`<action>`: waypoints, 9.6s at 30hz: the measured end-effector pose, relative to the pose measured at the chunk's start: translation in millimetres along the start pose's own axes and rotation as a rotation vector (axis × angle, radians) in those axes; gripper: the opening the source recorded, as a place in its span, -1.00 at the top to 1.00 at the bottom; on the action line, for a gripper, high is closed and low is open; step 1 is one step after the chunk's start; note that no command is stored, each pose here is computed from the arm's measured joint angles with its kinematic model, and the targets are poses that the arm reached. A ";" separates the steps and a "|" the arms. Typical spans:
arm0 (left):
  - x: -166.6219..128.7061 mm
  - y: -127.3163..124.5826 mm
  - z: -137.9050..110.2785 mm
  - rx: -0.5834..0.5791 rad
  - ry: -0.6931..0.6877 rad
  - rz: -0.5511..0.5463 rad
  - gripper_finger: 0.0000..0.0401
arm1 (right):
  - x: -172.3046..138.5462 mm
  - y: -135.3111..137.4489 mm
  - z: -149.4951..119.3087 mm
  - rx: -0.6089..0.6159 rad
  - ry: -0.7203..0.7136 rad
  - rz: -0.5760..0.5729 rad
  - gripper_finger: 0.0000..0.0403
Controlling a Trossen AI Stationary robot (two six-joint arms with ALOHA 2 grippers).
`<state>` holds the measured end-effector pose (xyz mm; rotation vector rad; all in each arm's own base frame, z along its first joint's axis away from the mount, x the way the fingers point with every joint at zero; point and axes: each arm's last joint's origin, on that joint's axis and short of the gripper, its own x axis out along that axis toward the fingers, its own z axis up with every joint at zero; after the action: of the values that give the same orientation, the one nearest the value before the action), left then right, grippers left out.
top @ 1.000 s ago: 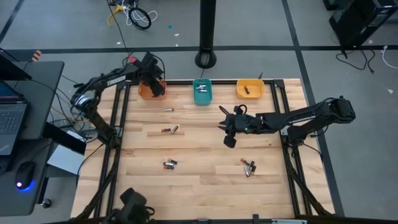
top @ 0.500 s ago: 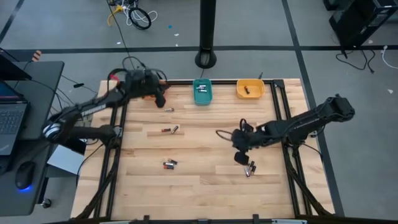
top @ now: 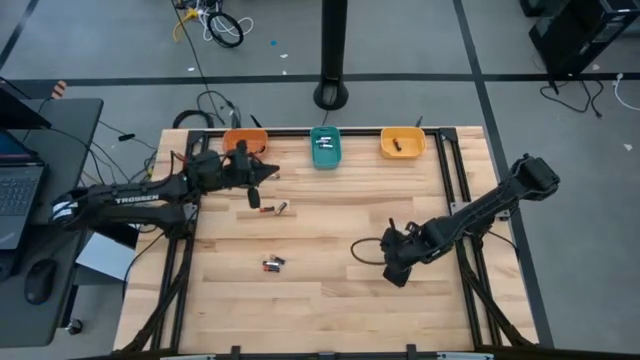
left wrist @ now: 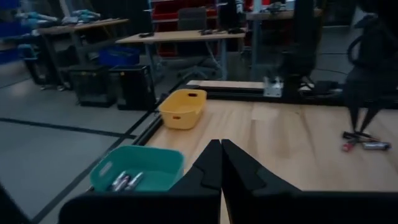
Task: Sort batteries
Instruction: Put the red-black battery in the yellow bin, then put the brown-black battery in the orange bin
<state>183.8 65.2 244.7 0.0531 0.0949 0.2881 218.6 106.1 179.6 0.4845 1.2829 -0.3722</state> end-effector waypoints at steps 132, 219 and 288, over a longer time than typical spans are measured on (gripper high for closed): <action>-4.1 -80.3 -24.7 0.075 0.294 -0.436 0.98 | -73.2 -177.8 121.6 0.000 -0.449 -0.139 0.96; 17.9 -129.9 -104.0 0.200 0.772 -0.591 0.46 | -38.2 -87.0 97.4 -0.166 -0.593 -0.015 0.92; 76.2 -49.9 -42.0 0.159 0.754 -0.010 0.78 | -38.1 -86.5 96.0 -0.193 -0.582 -0.024 0.94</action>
<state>266.3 40.9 193.1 0.1001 0.8669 0.2780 242.5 -18.5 224.6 0.1731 0.7487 -0.3698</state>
